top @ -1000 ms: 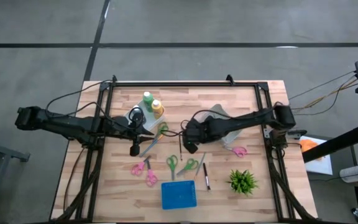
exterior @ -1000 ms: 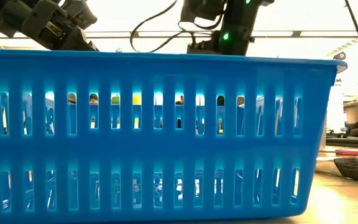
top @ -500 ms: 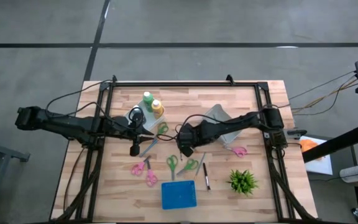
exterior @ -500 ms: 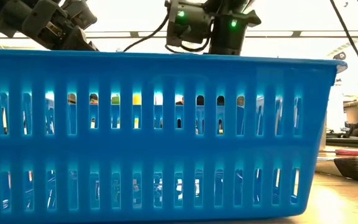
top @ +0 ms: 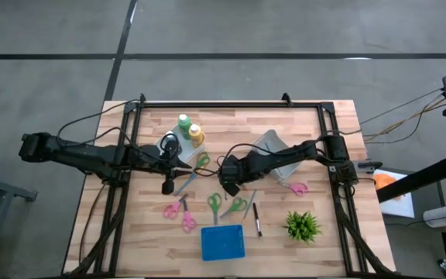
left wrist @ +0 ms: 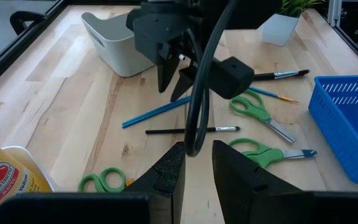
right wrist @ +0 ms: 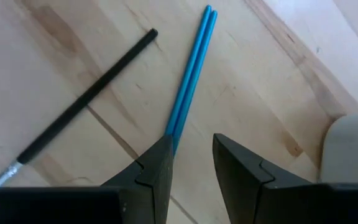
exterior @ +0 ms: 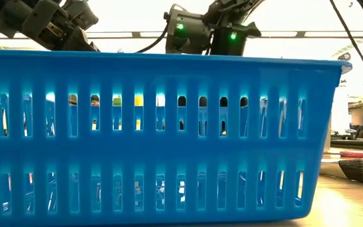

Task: Pick & Place Paint Supplies
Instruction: Put the blue paintbrush into the gray bin

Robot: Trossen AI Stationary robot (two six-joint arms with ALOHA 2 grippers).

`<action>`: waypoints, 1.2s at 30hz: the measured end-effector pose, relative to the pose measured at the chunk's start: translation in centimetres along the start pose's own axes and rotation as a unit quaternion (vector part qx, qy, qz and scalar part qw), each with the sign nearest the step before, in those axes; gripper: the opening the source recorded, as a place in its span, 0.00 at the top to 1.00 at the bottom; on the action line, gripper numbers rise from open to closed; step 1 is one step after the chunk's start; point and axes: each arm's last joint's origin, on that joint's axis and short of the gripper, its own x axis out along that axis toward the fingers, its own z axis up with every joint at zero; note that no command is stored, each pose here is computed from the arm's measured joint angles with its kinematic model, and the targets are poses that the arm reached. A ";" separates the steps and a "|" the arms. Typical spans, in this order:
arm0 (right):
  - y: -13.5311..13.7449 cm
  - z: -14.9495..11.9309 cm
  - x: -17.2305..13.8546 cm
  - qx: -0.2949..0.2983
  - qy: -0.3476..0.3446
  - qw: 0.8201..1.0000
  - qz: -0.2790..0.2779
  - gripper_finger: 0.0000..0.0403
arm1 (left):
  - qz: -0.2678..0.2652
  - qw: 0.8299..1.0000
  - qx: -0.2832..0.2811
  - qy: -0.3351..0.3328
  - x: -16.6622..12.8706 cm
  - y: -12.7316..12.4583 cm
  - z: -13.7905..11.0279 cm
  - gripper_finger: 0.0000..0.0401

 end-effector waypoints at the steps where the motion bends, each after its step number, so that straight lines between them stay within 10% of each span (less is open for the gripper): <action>1: 0.0 0.0 0.1 0.000 0.001 1.000 -0.001 0.72 | 0.000 1.000 0.000 0.000 0.0 0.0 0.0 0.80; 36: -0.5 -1.1 1.7 -0.003 0.008 1.000 -0.004 0.73 | 0.000 1.000 0.000 0.000 0.0 0.0 0.0 0.80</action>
